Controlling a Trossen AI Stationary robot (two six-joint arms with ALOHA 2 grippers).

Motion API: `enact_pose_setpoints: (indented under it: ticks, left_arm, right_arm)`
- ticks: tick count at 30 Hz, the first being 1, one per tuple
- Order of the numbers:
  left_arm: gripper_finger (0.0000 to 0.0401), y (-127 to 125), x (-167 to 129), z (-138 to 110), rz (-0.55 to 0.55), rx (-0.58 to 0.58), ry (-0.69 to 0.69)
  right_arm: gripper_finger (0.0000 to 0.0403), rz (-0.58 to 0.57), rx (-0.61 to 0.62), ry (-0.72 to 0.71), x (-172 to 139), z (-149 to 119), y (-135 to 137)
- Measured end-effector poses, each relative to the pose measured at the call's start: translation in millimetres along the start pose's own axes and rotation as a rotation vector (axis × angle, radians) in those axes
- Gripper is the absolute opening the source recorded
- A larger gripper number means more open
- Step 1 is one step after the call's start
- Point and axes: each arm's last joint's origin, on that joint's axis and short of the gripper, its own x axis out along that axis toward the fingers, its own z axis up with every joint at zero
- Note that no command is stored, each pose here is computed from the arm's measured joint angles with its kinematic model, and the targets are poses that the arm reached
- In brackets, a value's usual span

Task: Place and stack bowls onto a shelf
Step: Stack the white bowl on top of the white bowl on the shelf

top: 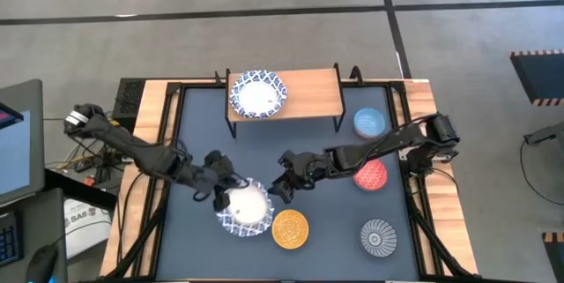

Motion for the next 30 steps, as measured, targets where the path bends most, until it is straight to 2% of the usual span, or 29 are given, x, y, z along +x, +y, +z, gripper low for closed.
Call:
enact_pose_setpoints:
  ticks: [6, 9, 12, 16, 17, 21, 25, 28, 30]
  left_arm:
    - [0.0000, 6.7, -7.3, 26.5, 0.040, 0.012, -0.051]
    - [0.0000, 8.9, -9.2, 34.3, 0.034, 0.008, -0.063]
    - [0.0000, 10.3, -10.5, 38.9, 0.021, -0.008, -0.062]
    - [0.0012, 9.5, -13.4, 45.4, -0.010, -0.033, -0.072]
    - [0.0021, 9.4, -14.0, 47.0, -0.019, -0.037, -0.072]
    - [0.0072, 10.5, -15.7, 51.0, -0.038, -0.046, -0.063]
    - [0.0129, 17.0, -18.4, 54.4, 0.033, -0.055, -0.056]
    - [0.0159, 23.2, -17.2, 56.5, 0.060, -0.077, -0.054]
    - [0.0165, 26.5, -16.7, 58.9, 0.049, -0.091, -0.048]
  right_arm:
    - [0.0223, 0.026, 0.037, 0.028, 11.6, -12.6, 0.6]
    - [0.0194, -0.003, 0.069, 0.010, 11.6, -15.9, 1.6]
    - [0.0137, -0.057, 0.096, -0.016, 11.7, -18.1, -0.7]
    - [0.0031, -0.090, 0.100, -0.023, 8.2, -17.6, -1.4]
    - [0.0020, -0.093, 0.100, -0.031, 7.3, -17.1, -0.9]
    - [0.0029, -0.170, 0.122, -0.060, -11.6, -12.0, 2.3]
    - [0.0026, -0.234, 0.073, -0.057, -35.9, -3.7, 4.4]
    - [0.0021, -0.232, 0.037, -0.074, -55.9, 7.5, 8.2]
    - [0.0022, -0.207, 0.030, -0.104, -67.0, 16.3, 11.5]
